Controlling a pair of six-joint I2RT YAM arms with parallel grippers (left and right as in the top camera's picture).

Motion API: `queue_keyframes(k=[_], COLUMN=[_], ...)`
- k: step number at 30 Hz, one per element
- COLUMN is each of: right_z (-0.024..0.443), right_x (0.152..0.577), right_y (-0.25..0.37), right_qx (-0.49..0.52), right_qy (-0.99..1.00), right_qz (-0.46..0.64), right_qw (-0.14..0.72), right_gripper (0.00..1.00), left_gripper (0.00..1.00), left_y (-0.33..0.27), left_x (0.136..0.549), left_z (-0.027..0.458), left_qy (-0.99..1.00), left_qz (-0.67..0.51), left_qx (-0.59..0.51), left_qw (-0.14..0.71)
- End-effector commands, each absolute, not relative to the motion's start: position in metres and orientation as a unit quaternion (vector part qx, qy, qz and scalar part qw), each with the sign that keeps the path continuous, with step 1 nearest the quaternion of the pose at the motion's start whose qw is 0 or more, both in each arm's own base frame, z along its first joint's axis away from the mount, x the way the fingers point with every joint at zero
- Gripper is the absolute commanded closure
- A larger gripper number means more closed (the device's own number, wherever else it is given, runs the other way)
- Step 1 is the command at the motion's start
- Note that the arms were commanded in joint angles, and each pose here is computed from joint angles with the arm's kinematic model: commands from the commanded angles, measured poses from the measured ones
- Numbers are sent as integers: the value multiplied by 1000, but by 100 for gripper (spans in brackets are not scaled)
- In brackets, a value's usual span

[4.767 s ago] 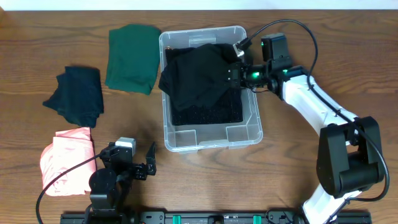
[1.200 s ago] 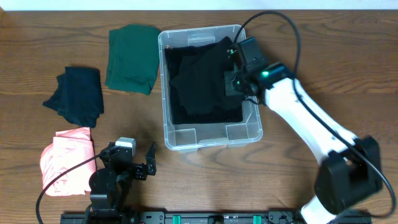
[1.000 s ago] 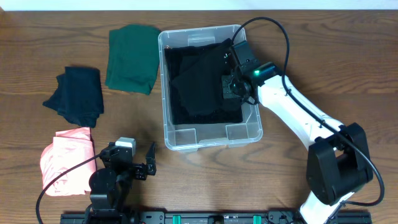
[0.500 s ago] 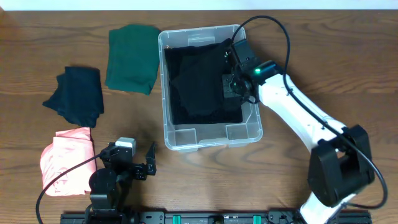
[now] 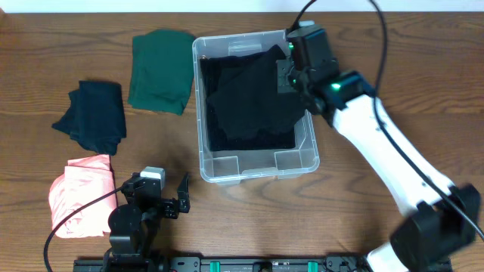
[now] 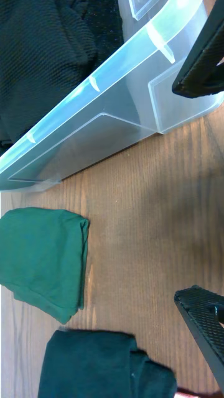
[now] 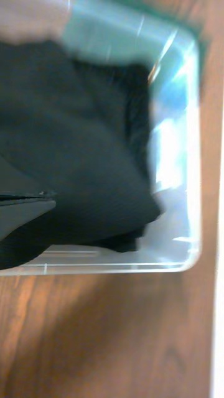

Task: Pack container
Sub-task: 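Press and spread the garment flat inside the bin with the right gripper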

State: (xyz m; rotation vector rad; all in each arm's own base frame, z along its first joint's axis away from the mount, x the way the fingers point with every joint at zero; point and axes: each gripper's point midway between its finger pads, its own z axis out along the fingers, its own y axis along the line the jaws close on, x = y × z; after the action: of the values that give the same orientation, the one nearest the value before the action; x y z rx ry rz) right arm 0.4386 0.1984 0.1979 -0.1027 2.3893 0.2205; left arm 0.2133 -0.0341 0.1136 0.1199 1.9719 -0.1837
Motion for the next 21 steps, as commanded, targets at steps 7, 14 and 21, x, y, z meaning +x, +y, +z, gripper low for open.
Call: queue_keyframes(k=[7,14,21], right_z=[72,49,46], right_x=[415,395,378], right_y=[178,195,213], right_qx=[22,5,-9], right_qy=[981,989,991], right_qz=[9,22,20], right_qw=[194,144,135], right_gripper=[99,99,99], left_gripper=[2,2,2], left_y=[-34,-34,-34], left_x=[213,213,213], left_z=[106,106,106], left_qy=[835,835,835], left_qz=[-75,-75,-75], left_qx=[52,52,52], left_qw=[542,542,542])
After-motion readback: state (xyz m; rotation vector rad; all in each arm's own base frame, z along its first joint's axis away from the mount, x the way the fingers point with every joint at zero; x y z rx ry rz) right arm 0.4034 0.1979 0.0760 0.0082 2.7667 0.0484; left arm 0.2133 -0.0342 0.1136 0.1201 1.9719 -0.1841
